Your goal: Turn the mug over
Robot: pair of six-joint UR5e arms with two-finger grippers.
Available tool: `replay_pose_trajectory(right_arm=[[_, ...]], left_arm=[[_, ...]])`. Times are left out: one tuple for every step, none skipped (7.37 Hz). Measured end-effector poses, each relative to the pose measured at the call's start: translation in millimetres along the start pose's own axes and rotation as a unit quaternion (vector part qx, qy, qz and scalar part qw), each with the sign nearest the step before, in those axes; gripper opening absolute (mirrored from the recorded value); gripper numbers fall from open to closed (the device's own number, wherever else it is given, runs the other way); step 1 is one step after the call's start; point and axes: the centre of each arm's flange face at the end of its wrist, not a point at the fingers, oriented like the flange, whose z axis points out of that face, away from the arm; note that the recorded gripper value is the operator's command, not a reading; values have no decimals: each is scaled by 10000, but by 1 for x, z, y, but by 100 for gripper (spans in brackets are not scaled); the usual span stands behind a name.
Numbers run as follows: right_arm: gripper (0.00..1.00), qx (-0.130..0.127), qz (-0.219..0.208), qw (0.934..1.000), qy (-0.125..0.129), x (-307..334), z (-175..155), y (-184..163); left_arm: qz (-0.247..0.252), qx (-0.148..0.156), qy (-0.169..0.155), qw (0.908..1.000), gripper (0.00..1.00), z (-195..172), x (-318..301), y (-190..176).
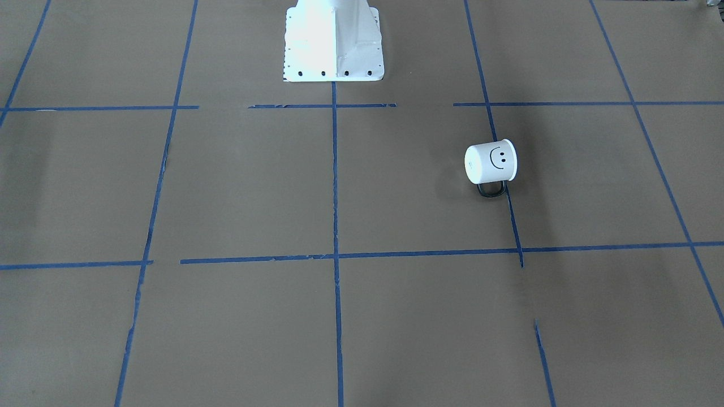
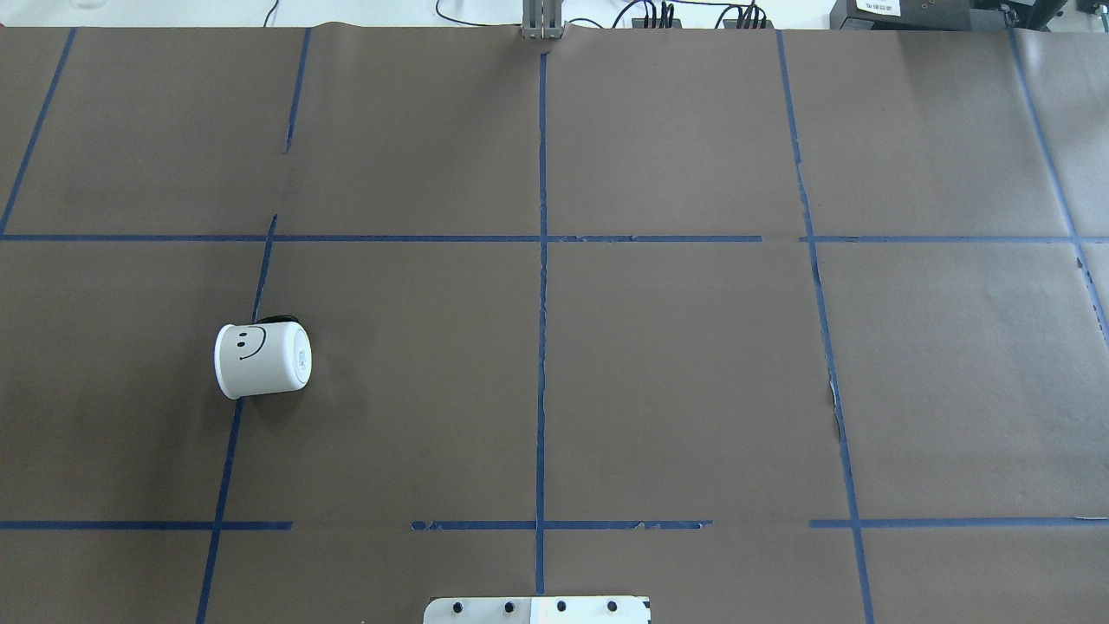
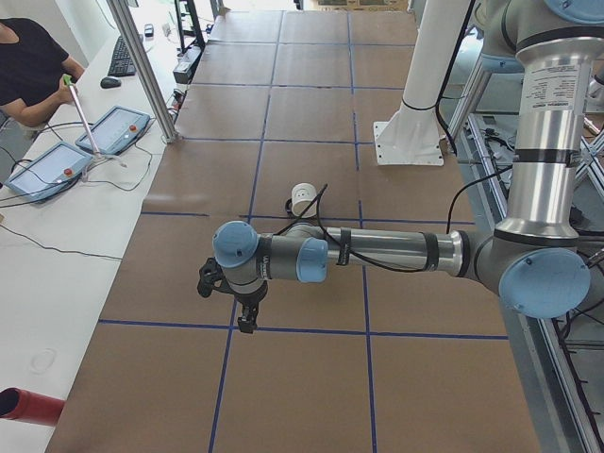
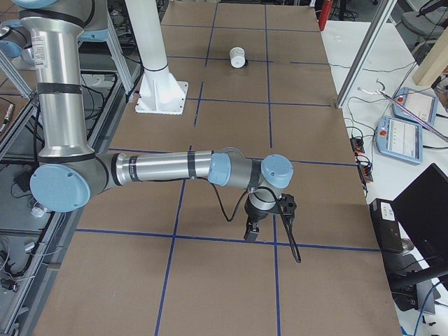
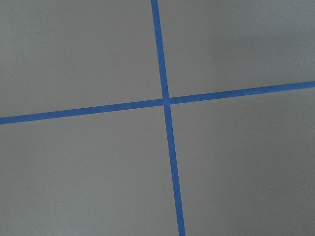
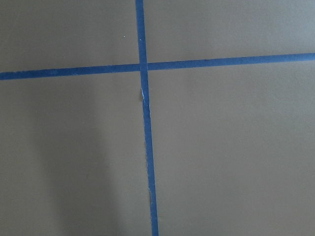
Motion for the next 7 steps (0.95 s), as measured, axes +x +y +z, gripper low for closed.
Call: replay_pose_trajectory(right_arm=[[100,1,-1,10000,0,0,0,0],[100,2,-2,10000,0,0,0,0],[100,1,-1,10000,0,0,0,0],[100,-1,0,10000,0,0,0,0],[100,-1,0,10000,0,0,0,0],[100,-1,0,10000,0,0,0,0],[100,-1,1,10000,0,0,0,0]], left_arm=[[7,9,3,10000,100,-1,1,-2],[18,31,12,10000,100,-3,4,-5],[90,98,24,9999,100,-8,11,-13],[270,222,38,9994,100,-17,25,-26],[560,386,50,9977,100,-23,44,-43],[891,558,59,9944,100,-24,61,-55],[1166,712,64,9906,100,-22,71,-62]])
